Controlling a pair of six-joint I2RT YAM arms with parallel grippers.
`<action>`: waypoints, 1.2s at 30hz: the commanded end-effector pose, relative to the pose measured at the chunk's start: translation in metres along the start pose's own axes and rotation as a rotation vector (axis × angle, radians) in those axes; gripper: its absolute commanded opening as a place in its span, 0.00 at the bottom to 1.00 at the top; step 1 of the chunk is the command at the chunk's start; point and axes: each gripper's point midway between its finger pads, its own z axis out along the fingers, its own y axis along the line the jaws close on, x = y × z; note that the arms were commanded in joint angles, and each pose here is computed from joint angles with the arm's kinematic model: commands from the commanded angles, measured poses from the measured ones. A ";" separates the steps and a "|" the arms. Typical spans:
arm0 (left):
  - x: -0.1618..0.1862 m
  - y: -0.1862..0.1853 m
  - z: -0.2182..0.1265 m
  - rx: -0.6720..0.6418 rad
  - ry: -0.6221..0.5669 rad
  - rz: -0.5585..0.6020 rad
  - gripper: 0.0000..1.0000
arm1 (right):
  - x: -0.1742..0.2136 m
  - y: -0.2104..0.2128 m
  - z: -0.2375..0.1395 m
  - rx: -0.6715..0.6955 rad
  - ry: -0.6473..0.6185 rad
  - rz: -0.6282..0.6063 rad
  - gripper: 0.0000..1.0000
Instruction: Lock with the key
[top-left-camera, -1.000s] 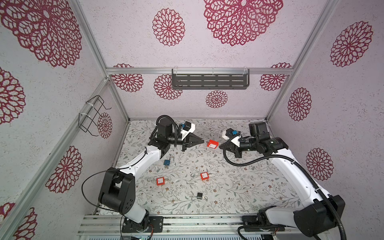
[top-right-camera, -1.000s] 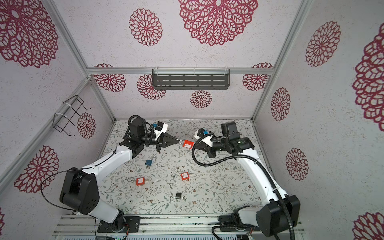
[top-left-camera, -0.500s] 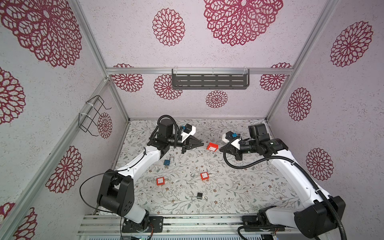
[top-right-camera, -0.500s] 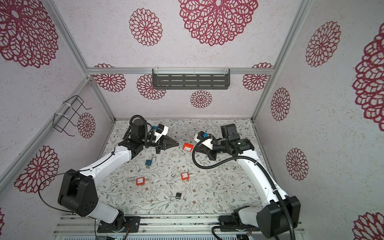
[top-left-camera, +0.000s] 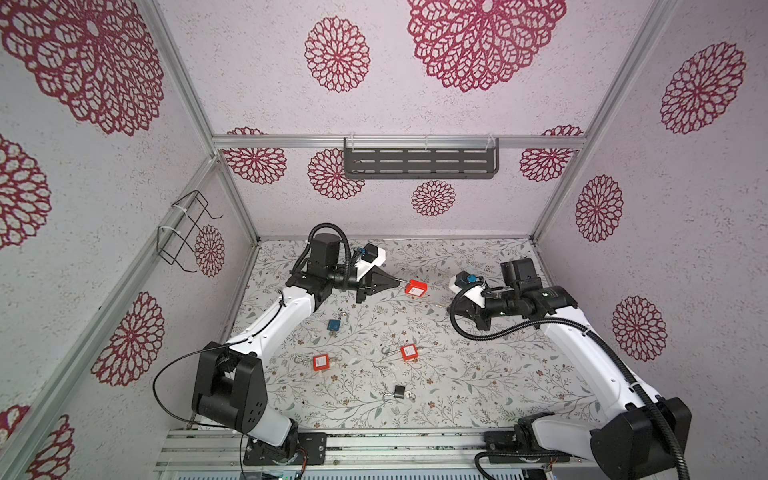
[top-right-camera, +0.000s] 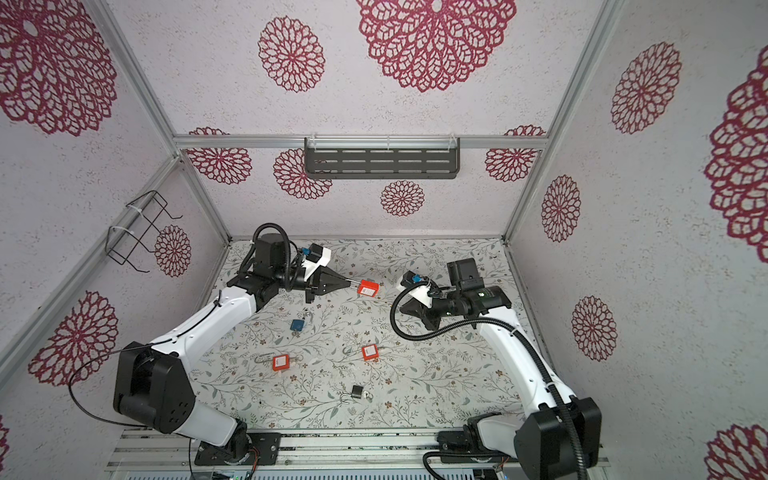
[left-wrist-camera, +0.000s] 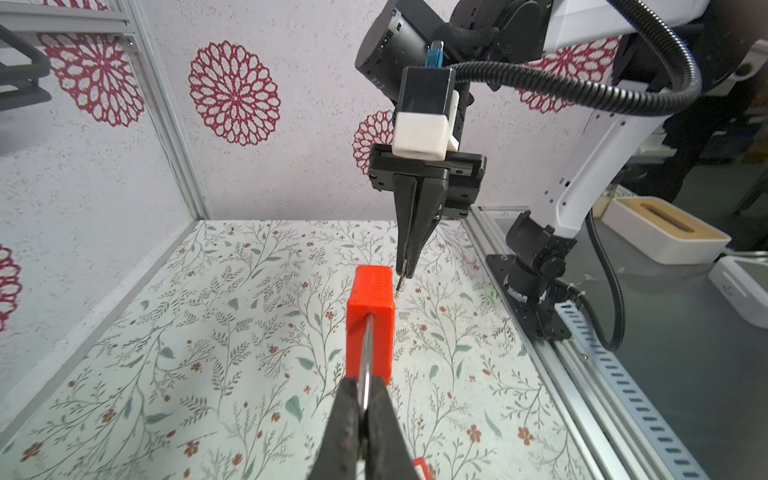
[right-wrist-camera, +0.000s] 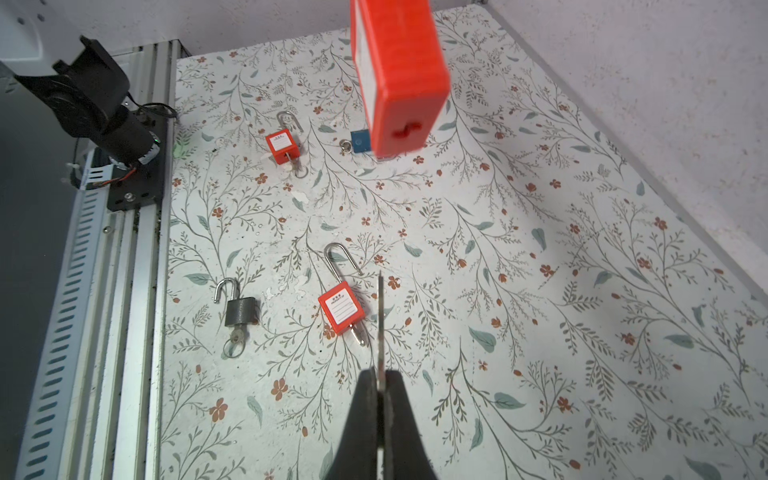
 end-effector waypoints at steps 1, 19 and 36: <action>0.013 -0.010 -0.005 0.031 0.111 0.021 0.00 | -0.004 -0.009 -0.009 0.103 -0.034 -0.009 0.00; 0.112 0.014 0.015 0.074 0.607 -0.123 0.00 | 0.041 -0.056 0.002 0.450 -0.042 0.314 0.00; 0.187 0.012 0.040 0.162 0.878 -0.192 0.00 | 0.046 -0.047 0.042 0.389 -0.053 0.387 0.00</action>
